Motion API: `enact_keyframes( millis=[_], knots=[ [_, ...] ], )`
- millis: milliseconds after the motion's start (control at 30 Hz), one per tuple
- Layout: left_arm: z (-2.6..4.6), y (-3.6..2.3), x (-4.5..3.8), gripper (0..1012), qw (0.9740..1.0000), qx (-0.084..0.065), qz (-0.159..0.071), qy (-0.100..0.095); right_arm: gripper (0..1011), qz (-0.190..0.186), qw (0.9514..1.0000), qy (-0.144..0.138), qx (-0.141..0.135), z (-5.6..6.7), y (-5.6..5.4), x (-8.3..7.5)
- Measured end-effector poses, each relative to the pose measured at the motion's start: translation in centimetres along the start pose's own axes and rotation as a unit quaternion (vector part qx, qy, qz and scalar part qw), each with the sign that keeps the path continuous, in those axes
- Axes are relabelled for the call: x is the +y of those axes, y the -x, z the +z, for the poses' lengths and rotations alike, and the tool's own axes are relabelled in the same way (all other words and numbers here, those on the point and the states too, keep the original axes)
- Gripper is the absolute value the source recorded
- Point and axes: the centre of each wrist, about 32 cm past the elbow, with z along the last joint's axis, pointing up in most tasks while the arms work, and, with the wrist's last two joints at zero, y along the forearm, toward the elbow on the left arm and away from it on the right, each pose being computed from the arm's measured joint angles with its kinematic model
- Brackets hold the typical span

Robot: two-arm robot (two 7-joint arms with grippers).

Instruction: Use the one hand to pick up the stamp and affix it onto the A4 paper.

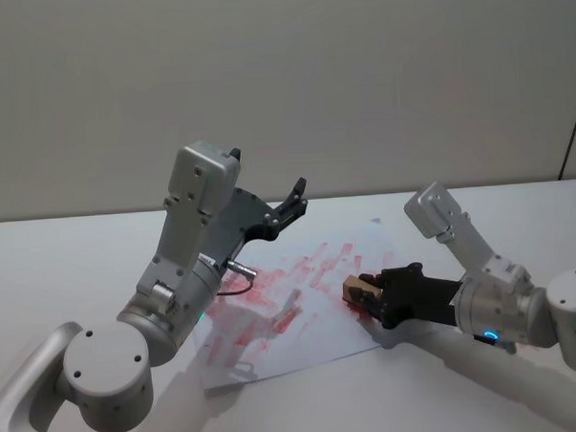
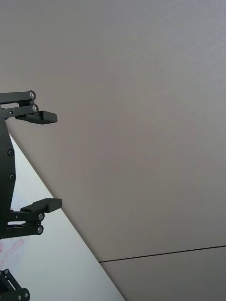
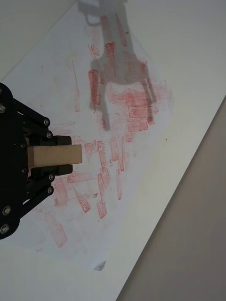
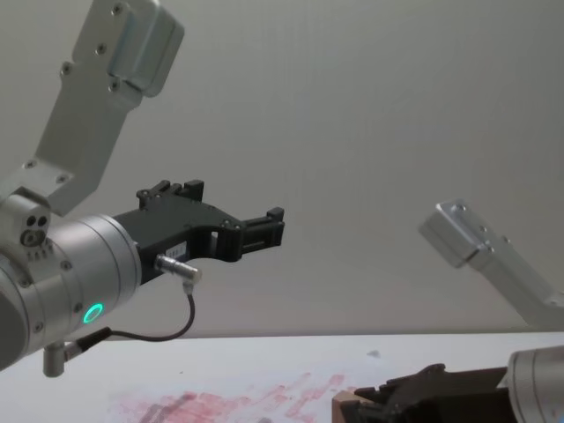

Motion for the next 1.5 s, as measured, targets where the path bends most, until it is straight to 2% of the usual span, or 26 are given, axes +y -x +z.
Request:
enact_keyframes(
  millis=[333,567,667,800,967,1133,1300,1500],
  knots=[
    [0.0,0.0,0.0,1001,1.0,0.0,0.0,0.0,216,-0.013,0.9993,-0.02,-0.028,0.2,0.2,-0.1],
    [0.0,0.0,0.0,1001,1.0,0.0,0.0,0.0,216,-0.032,0.9966,-0.059,-0.048,1.0,0.3,-1.1],
    [0.0,0.0,0.0,1001,1.0,0.0,0.0,0.0,216,-0.051,0.9935,-0.086,-0.055,1.3,0.3,-2.1],
    [0.0,0.0,0.0,1001,1.0,0.0,0.0,0.0,216,-0.066,0.9908,-0.103,-0.058,1.6,0.5,-2.9],
    [0.0,0.0,0.0,1001,1.0,0.0,0.0,0.0,216,-0.103,0.9852,-0.127,-0.052,1.4,0.8,-4.9],
    [0.0,0.0,0.0,1001,1.0,0.0,0.0,0.0,216,-0.133,0.9814,-0.132,-0.041,0.9,1.1,-6.4],
    [0.0,0.0,0.0,1001,1.0,0.0,0.0,0.0,216,-0.159,0.9787,-0.127,-0.025,0.2,1.5,-7.9],
    [0.0,0.0,0.0,1001,1.0,0.0,0.0,0.0,216,-0.195,0.9748,-0.108,0.002,-1.0,2.0,-9.8]
  ],
)
